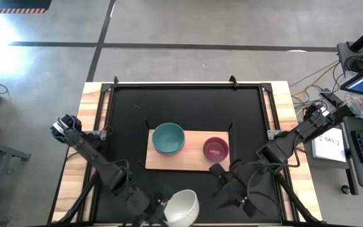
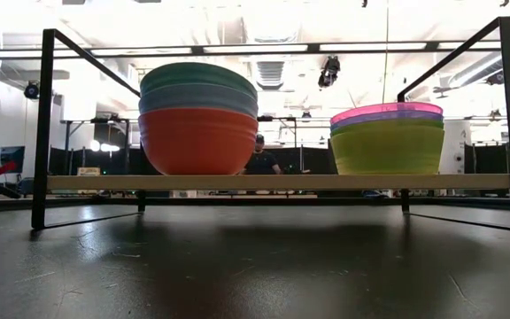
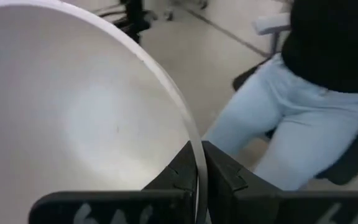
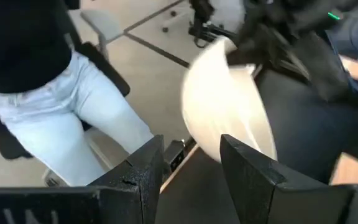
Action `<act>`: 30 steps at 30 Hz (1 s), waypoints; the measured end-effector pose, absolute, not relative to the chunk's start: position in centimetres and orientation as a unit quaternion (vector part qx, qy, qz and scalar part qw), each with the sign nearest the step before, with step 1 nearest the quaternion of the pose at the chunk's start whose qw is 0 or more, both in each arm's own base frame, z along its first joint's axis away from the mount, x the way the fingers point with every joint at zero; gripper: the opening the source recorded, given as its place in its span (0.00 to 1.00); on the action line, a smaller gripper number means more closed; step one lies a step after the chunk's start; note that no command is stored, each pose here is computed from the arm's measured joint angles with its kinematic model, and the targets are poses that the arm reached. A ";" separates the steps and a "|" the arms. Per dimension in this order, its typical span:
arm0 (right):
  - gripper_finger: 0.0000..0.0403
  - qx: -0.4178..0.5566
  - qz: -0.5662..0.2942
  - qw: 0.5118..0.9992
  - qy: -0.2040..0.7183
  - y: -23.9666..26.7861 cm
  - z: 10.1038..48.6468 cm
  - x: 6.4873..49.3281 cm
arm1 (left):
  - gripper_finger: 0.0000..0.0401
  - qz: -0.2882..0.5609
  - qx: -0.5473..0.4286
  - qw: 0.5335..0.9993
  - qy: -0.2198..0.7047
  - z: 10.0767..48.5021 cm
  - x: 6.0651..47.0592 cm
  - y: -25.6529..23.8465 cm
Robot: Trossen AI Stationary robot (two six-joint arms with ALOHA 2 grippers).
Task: Place and stack bowls onto a shelf
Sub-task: Stack the white bowl on top of the green bowl on the shelf
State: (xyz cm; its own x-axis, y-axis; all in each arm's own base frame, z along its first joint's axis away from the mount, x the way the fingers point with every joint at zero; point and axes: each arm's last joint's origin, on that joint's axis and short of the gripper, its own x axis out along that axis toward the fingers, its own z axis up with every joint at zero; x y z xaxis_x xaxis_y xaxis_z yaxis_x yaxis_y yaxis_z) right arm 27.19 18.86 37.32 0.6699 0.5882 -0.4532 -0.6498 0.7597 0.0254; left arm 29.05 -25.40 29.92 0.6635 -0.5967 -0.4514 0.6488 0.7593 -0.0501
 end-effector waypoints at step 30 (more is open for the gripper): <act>0.37 -0.202 0.382 0.887 0.160 20.0 35.5 29.5 | 0.00 -0.485 0.228 0.839 0.091 30.2 34.1 -17.8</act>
State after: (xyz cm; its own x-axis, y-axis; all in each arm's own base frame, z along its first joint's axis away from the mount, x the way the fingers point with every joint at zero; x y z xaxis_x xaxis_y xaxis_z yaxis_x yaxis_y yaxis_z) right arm 29.51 20.04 35.46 0.6568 0.6136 -0.4383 -0.7429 0.6262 -0.2366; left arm 34.11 -17.78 30.24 0.5122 -0.7733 -0.3738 0.8561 0.4244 0.2950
